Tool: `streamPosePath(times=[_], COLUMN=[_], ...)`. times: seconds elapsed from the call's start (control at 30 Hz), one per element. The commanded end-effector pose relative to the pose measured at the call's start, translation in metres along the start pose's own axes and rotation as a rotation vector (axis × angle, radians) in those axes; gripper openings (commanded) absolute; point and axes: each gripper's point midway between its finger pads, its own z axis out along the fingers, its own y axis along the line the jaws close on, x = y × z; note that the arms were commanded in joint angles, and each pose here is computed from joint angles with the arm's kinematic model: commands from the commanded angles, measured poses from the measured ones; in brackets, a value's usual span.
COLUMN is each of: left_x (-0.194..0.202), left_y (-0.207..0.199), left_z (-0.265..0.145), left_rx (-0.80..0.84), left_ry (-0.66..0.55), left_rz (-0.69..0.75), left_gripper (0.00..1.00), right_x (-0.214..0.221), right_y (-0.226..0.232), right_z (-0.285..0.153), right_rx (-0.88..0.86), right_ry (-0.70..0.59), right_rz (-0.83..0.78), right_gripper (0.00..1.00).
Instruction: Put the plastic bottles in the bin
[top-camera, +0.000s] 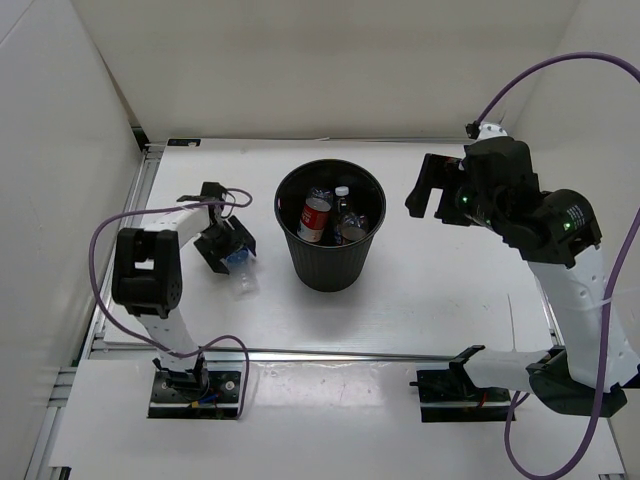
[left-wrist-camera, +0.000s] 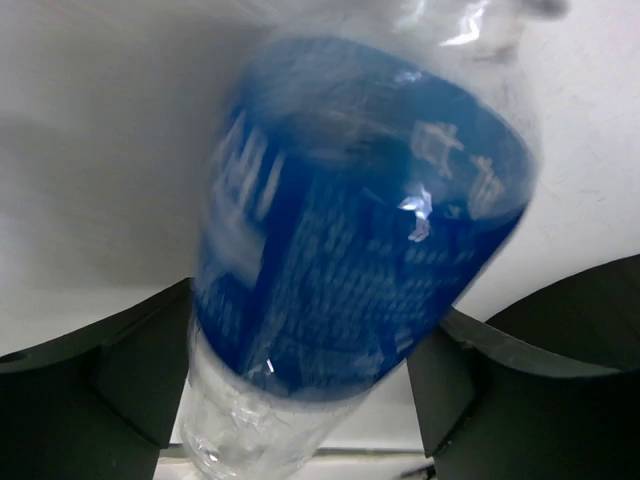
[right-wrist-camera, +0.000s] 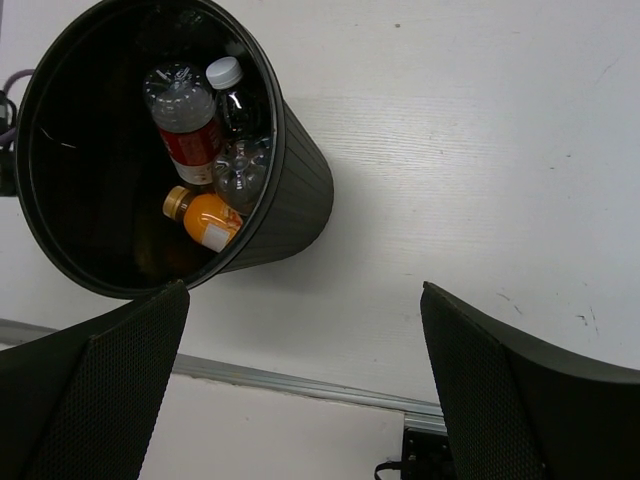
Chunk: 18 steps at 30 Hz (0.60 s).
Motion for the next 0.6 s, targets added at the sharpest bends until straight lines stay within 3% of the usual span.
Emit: streamPosePath(times=[0.0, 0.03, 0.07, 0.2, 0.4, 0.43, 0.57], left_x=[0.002, 0.002, -0.002, -0.02, -0.065, -0.073, -0.066], left_y=[-0.019, -0.019, -0.023, -0.044, -0.092, -0.107, -0.154], left_z=[-0.002, -0.002, -0.008, -0.053, -0.201, -0.243, -0.352], left_rx=[0.071, 0.071, 0.087, 0.178, 0.442, 0.523, 0.779], left_ry=[0.027, 0.027, 0.011, -0.075, -0.377, -0.45, -0.622], left_rz=[0.037, 0.037, 0.04, 0.016, -0.009, 0.009, 0.168], left_gripper=[0.86, 0.81, 0.68, 0.49, 0.49, 0.55, 0.62], right_x=[-0.005, -0.005, -0.005, -0.002, 0.006, 0.007, 0.01], right_y=[0.002, 0.003, 0.003, 0.003, 0.003, 0.003, 0.007], right_z=[-0.003, -0.003, -0.003, -0.001, 0.003, 0.005, 0.01], right_rx=[-0.024, -0.024, -0.024, -0.027, -0.024, -0.024, -0.039], right_ry=[-0.029, -0.029, -0.029, -0.015, 0.009, 0.009, 0.02], right_rz=[-0.002, 0.007, 0.007, 0.005, 0.022, 0.022, 0.031], right_gripper=[1.0, 1.0, 1.0, 1.0, 1.0, 1.0, 1.0])
